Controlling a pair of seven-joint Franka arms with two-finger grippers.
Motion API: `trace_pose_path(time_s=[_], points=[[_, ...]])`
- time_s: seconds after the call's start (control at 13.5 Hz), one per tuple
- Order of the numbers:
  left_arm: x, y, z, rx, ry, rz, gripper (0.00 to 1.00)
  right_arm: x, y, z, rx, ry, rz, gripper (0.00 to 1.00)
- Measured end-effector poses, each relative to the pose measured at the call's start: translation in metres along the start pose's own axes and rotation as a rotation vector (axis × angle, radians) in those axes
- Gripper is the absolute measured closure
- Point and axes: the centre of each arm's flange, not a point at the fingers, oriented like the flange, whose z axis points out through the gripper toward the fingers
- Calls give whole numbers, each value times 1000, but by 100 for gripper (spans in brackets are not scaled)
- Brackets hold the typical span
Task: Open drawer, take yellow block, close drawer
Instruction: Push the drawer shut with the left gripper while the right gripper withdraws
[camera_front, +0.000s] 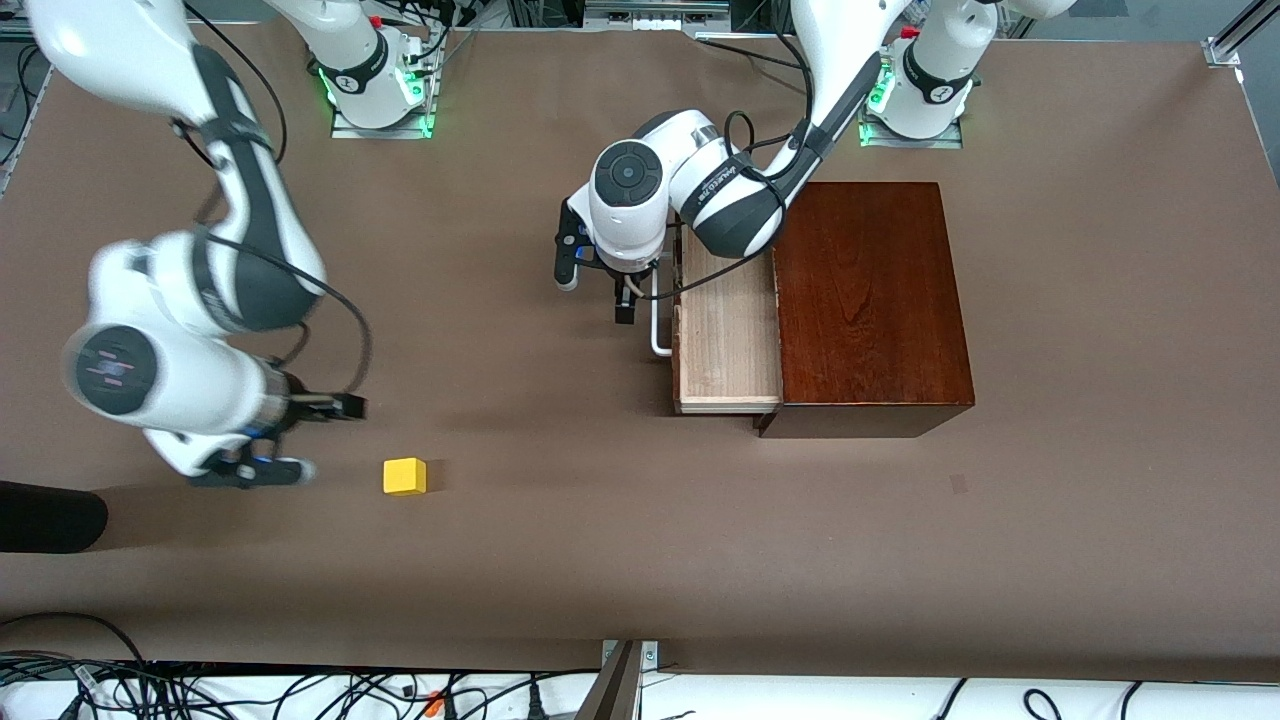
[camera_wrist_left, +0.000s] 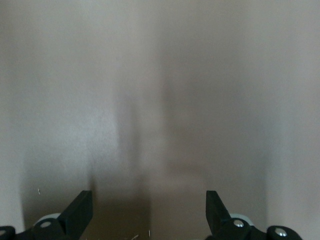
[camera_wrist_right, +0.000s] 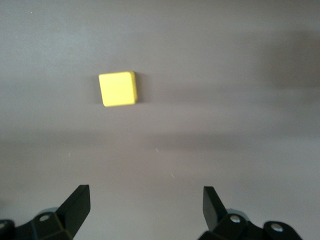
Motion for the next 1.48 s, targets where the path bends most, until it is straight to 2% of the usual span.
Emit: trace_pose_path(time_s=[0.22,0.37,0.67,0.89,1.11,1.48], points=[[-9,1,6,-28,-63,5,0,-31,35,-54,-18,18,15,0],[-11,2,5,-43,-81,4,0,-61,58,-80,-30,34,36,0],[-28,-5,5,-68,-143,-8,0,-129,100,-117,-37,58,77,0],[-45,-13,5,-102,-178,-32,0,-164,129,-137,-31,60,57,0],[-55,-14,6,-113,-221,-36,0,-180,135,-149,-27,50,55,0],[-76,-23,5,-155,-256,-68,0,-175,114,-152,-33,53,31,0]])
